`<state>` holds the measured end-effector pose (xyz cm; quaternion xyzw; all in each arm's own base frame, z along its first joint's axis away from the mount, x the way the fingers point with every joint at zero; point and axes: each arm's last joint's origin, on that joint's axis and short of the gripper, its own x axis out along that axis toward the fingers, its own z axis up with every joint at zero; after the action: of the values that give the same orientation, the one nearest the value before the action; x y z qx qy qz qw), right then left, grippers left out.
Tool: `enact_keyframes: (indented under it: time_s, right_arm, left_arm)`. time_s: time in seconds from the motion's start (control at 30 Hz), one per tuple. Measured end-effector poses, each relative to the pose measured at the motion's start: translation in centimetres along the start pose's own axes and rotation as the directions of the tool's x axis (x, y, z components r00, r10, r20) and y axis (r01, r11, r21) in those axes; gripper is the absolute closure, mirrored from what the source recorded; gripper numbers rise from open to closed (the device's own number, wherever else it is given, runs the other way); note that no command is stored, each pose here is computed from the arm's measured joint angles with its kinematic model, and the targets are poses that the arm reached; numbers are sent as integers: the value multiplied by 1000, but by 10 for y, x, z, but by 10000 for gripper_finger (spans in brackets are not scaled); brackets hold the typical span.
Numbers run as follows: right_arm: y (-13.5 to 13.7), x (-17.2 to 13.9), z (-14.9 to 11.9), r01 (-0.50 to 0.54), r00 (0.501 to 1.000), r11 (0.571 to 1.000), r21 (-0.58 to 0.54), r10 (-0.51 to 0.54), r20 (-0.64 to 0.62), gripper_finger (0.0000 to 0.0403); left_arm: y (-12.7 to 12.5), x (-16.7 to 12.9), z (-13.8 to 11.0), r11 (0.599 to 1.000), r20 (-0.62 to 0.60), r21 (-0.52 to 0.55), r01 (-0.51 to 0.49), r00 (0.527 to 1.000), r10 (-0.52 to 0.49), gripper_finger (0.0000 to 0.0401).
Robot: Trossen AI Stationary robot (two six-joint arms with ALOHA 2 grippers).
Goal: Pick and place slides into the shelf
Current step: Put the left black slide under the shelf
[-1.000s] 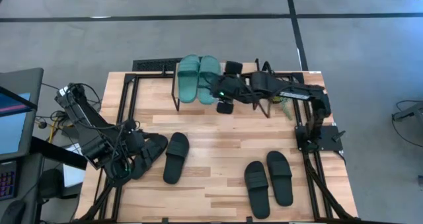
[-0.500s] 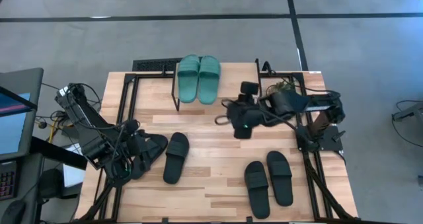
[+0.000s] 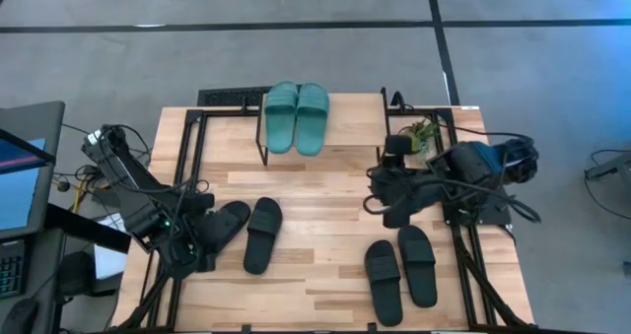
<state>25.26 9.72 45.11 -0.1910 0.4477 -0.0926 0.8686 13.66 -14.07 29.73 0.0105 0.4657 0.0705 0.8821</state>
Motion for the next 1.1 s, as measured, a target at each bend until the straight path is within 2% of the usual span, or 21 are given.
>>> enact_keyframes:
  time_s: [0.13, 0.27, 0.4, 0.5, 0.57, 0.77, 1.1]
  right_arm:
    - [10, -7, -2, -24, 1000, 999, 42, 23, 17, 251]
    - [19, -10, -1, -33, 999, 996, 86, 31, 29, 258]
    - [25, -9, 1, -4, 999, 986, 167, -3, 45, 268]
    - [31, -8, 2, -7, 999, 980, 198, -1, 41, 275]
    - [33, -10, 1, -14, 999, 974, 225, 4, 47, 279]
    - [41, -8, 1, 3, 999, 960, 280, -15, 38, 284]
    - [47, -6, 3, 21, 999, 953, 301, -32, 34, 284]
  left_arm:
    - [4, -2, -10, 997, -142, 79, 13, 990, -2, 234]
    - [8, -3, -16, 984, -207, 178, 4, 978, 33, 234]
    - [10, 0, -24, 948, -209, 318, -16, 974, 87, 234]
    - [11, 13, -38, 905, -234, 426, -20, 963, 131, 234]
    - [11, 22, -49, 887, -258, 461, -11, 955, 146, 234]
    - [9, 44, -71, 864, -263, 504, 3, 953, 151, 234]
    - [7, 67, -87, 872, -215, 490, -2, 969, 123, 234]
